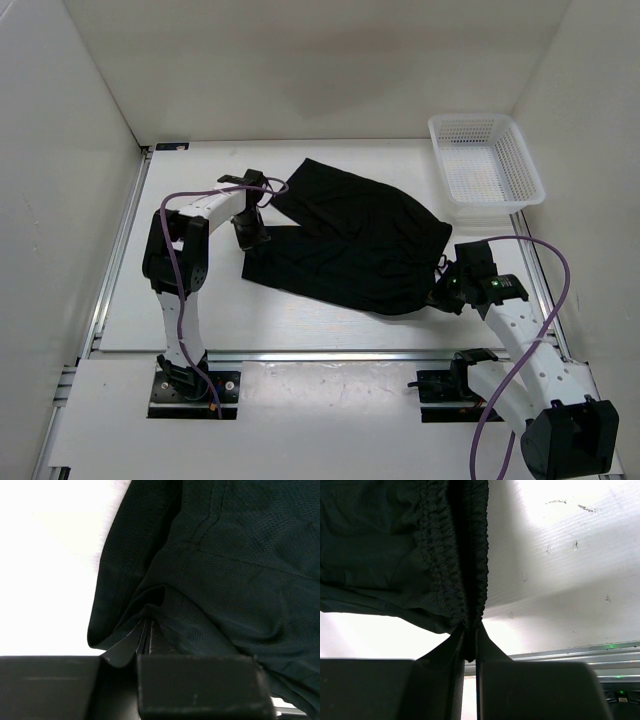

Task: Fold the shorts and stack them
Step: Flatten the shorts out

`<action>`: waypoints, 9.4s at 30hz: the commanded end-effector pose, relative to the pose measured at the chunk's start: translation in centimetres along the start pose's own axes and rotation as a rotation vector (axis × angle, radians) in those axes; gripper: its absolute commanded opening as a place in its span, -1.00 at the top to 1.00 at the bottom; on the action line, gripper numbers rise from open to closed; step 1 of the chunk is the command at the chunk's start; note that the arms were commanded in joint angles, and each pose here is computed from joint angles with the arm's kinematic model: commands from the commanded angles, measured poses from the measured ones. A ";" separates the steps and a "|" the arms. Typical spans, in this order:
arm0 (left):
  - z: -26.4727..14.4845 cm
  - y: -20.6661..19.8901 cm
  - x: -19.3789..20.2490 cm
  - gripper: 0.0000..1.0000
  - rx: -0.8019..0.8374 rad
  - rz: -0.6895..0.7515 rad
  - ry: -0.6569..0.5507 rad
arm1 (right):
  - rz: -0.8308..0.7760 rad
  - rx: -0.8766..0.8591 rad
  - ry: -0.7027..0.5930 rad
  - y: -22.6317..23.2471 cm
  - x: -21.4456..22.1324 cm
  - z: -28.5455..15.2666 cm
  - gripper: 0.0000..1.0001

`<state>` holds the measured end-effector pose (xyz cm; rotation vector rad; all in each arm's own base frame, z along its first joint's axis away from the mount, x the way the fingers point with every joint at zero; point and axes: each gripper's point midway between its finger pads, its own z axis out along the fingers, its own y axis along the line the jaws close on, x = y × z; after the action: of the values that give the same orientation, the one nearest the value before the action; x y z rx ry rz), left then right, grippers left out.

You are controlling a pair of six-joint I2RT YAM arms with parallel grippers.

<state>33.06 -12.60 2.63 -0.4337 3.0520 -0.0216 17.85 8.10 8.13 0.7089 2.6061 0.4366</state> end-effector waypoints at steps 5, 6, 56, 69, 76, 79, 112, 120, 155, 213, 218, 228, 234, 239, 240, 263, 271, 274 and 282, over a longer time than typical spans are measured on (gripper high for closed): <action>-0.4 0.2 -1.3 0.79 -0.031 0.006 -0.059 | -0.023 -0.009 -0.018 0.3 -0.5 -0.2 1.00; -0.9 0.4 -1.3 0.79 -0.038 0.005 -0.071 | -0.023 -0.009 -0.018 0.3 -0.5 -0.2 1.00; -2.4 0.1 -0.2 0.20 0.035 0.039 -0.050 | -0.032 -0.009 -0.018 0.5 -0.6 -0.2 1.00; -2.8 0.3 0.4 0.53 0.045 0.019 -0.046 | -0.032 -0.009 -0.018 0.5 -0.7 -0.1 1.00; -3.0 0.5 0.4 0.79 0.036 0.010 -0.051 | -0.032 -0.009 -0.018 0.5 -0.7 -0.1 1.00; -4.1 1.1 0.6 0.79 0.017 0.009 -0.067 | -0.032 -0.009 -0.018 0.5 -0.7 -0.1 1.00; -9.1 9.3 8.4 -0.17 0.089 -0.200 -0.111 | 0.020 0.008 -0.018 -2.1 2.8 -5.8 -0.15; -14.3 5.5 -0.5 -0.40 0.146 -0.145 -0.268 | 0.009 0.043 -0.135 0.1 -2.3 -6.4 -0.38; -0.7 -13.9 -12.6 0.30 0.171 0.093 -0.214 | 0.039 0.113 -0.033 1.9 -11.6 4.5 -0.08; 1.6 -2.3 -12.2 0.79 -0.020 -0.052 -0.101 | -0.049 0.243 0.030 4.5 -13.1 14.3 0.25; 1.6 0.1 -14.3 0.79 0.008 -0.118 -0.112 | -0.111 0.254 0.004 7.6 -14.5 16.0 0.43; -0.5 -0.1 -18.0 0.79 0.069 -0.091 -0.164 | -0.018 0.264 -0.058 10.5 -18.2 16.8 0.37; -1.5 -0.2 -16.8 0.79 0.103 -0.079 -0.158 | 0.049 0.294 -0.098 7.7 -17.5 14.6 0.35; -3.1 -0.7 -16.6 0.79 0.119 -0.068 -0.188 | 0.057 0.309 -0.137 6.6 -18.3 13.1 0.32; -3.1 -0.7 -16.6 0.79 0.119 -0.068 -0.188 | 0.057 0.309 -0.137 6.6 -18.3 13.1 0.32; -4.9 -2.4 -15.3 -0.27 0.151 0.008 -0.197 | -0.237 0.188 -0.305 14.1 -22.5 8.5 -0.60; -5.5 -1.5 -14.7 -0.24 0.118 0.005 -0.195 | -0.267 0.216 -0.305 15.2 -26.4 11.0 0.86; -5.6 -1.3 -14.5 -0.24 0.107 0.003 -0.197 | -0.240 0.259 -0.297 13.9 -28.0 12.1 0.86; -6.1 -0.2 -14.0 -0.22 0.091 0.002 -0.198 | -0.129 0.422 -0.345 7.9 -31.2 11.0 0.86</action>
<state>45.55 -9.39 4.09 -0.4301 2.9658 -0.0905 50.73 2.77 8.62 0.6055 2.4731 -0.1671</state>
